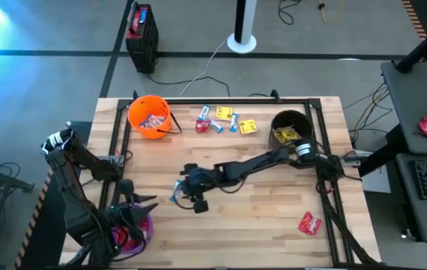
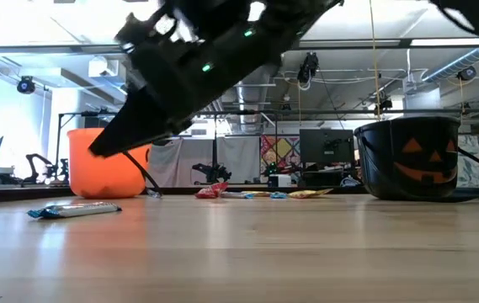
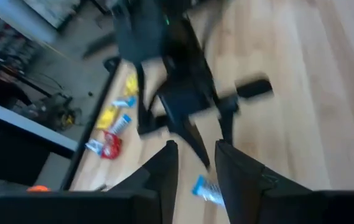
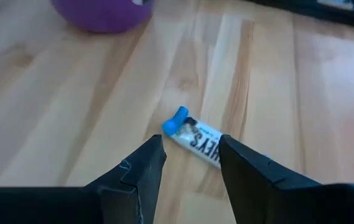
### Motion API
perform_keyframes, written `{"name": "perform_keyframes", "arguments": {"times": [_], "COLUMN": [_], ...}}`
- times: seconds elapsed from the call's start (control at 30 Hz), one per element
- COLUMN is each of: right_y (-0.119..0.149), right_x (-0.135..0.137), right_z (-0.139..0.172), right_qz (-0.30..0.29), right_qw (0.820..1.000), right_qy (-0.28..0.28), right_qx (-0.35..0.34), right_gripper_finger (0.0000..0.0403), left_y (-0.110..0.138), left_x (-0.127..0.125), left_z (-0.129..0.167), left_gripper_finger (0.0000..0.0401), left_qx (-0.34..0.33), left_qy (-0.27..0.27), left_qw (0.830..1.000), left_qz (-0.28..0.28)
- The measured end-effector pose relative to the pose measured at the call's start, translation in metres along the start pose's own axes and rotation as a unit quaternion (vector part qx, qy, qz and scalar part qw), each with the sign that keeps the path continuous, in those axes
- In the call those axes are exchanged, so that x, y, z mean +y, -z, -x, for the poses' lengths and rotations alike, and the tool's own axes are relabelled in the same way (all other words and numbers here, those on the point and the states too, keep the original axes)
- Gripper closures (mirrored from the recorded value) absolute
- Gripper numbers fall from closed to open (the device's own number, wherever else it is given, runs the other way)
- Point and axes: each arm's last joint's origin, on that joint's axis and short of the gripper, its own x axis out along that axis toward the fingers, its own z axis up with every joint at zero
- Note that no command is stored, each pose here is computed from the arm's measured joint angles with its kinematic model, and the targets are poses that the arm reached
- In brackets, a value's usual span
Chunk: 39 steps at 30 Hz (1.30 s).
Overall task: Sort candy by brand, put in halloween buckets
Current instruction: Put the white chocolate bar into the orange bucket
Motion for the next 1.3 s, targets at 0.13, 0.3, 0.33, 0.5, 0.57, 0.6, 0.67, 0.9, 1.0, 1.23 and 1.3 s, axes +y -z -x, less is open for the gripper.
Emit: {"name": "perform_keyframes", "arguments": {"times": [0.13, 0.3, 0.33, 0.5, 0.57, 0.6, 0.67, 0.9, 1.0, 1.23, 1.3], "right_y": [-0.005, -0.009, -0.009, 0.000, -0.002, -0.002, -0.002, 0.011, 0.017, 0.020, 0.021], "right_x": [-0.007, -0.016, -0.017, -0.022, -0.025, -0.028, -0.033, -0.050, -0.052, -0.046, -0.043], "right_z": [-0.019, -0.037, -0.041, -0.054, -0.054, -0.053, -0.053, -0.049, -0.047, -0.046, -0.047], "right_qz": [0.018, 0.044, 0.058, 0.111, 0.119, 0.121, 0.116, 0.053, 0.015, -0.006, -0.002], "right_qw": [1.000, 0.997, 0.996, 0.989, 0.987, 0.987, 0.988, 0.988, 0.986, 0.981, 0.981], "right_qy": [-0.011, -0.016, -0.016, -0.025, -0.023, -0.022, -0.019, -0.039, -0.078, -0.102, -0.095], "right_qx": [0.022, 0.061, 0.066, 0.098, 0.103, 0.102, 0.102, 0.140, 0.149, 0.166, 0.171], "right_gripper_finger": [0.0244, 0.0205, 0.0198, 0.0174, 0.0171, 0.0170, 0.0170, 0.0175, 0.0183, 0.0223, 0.0246], "left_y": [0.002, 0.002, 0.002, 0.000, 0.000, 0.000, -0.001, -0.001, -0.002, -0.002, -0.002], "left_x": [0.008, 0.014, 0.014, 0.014, 0.013, 0.012, 0.012, 0.011, 0.012, 0.012, 0.012], "left_z": [0.000, 0.001, 0.001, 0.002, 0.002, 0.002, 0.002, 0.002, 0.002, 0.002, 0.002], "left_gripper_finger": [0.0320, 0.0321, 0.0321, 0.0321, 0.0321, 0.0321, 0.0321, 0.0321, 0.0321, 0.0321, 0.0321], "left_qx": [-0.035, -0.053, -0.054, -0.056, -0.057, -0.057, -0.058, -0.059, -0.070, -0.081, -0.081], "left_qy": [-0.020, -0.026, -0.026, -0.023, -0.022, -0.021, -0.020, -0.019, -0.025, -0.033, -0.033], "left_qw": [0.999, 0.998, 0.998, 0.998, 0.998, 0.998, 0.998, 0.997, 0.996, 0.996, 0.995], "left_qz": [0.011, 0.018, 0.019, 0.026, 0.029, 0.032, 0.035, 0.037, 0.038, 0.034, 0.036]}}
